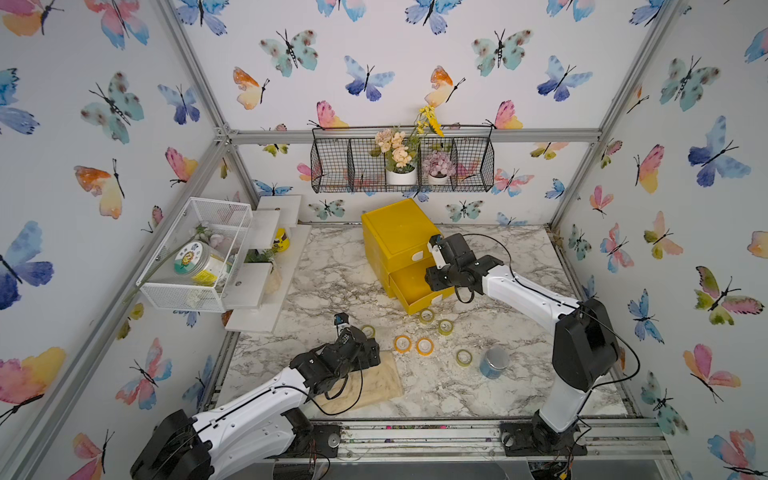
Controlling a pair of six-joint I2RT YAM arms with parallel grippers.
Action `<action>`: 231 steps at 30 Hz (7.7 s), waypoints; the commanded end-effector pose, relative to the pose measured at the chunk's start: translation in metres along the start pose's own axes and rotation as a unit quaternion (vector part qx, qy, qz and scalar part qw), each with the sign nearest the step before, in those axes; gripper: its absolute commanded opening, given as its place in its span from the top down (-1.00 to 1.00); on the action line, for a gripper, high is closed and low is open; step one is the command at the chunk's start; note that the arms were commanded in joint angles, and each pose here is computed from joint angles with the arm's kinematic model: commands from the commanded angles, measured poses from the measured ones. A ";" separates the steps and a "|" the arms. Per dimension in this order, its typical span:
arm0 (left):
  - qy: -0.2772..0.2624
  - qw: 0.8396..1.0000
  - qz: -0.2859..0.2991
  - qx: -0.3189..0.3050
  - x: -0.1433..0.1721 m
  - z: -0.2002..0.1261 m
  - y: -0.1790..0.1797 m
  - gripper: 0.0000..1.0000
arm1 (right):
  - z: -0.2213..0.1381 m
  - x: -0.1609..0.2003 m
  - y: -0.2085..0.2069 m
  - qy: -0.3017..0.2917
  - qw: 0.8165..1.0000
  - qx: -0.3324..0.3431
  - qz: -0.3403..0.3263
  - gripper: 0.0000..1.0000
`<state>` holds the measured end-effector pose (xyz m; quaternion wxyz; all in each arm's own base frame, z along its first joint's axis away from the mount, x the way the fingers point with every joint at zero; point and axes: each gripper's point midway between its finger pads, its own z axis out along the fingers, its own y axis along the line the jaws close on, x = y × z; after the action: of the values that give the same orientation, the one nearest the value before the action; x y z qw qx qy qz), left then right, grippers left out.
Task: Place the transparent tape into the drawer according to color
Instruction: Place the tape in the drawer, then pick up the tape at the center of the board, then place the tape in the drawer, then pick up the tape at the center of the board, then place the tape in the drawer.
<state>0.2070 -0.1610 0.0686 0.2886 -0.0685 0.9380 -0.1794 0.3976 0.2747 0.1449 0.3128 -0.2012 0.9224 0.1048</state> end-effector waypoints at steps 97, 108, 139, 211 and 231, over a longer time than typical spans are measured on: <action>-0.071 0.993 0.097 0.021 -0.127 -0.036 -0.109 0.04 | -0.143 0.052 -0.013 -0.142 0.987 -0.041 0.066 -0.24; -0.059 0.986 0.145 0.063 -0.153 0.000 -0.193 0.04 | -0.152 0.065 -0.027 -0.142 0.987 -0.010 0.079 -0.25; -0.029 0.988 0.148 0.044 -0.151 0.040 -0.199 -0.55 | -0.155 0.090 -0.017 -0.113 0.989 -0.049 0.087 -0.26; -0.015 0.996 0.088 -0.004 -0.035 -0.011 -0.047 -0.97 | -0.028 0.249 -0.006 0.143 0.982 0.048 0.114 0.03; -0.012 0.997 0.071 -0.016 -0.024 -0.012 -0.026 -0.97 | -0.134 0.025 0.030 -0.114 0.991 -0.017 0.071 0.10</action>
<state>0.2198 -0.1821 0.0978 0.3045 0.0031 0.9405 -0.1504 0.2776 0.2450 0.2209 0.3803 -0.1074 0.8994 0.1870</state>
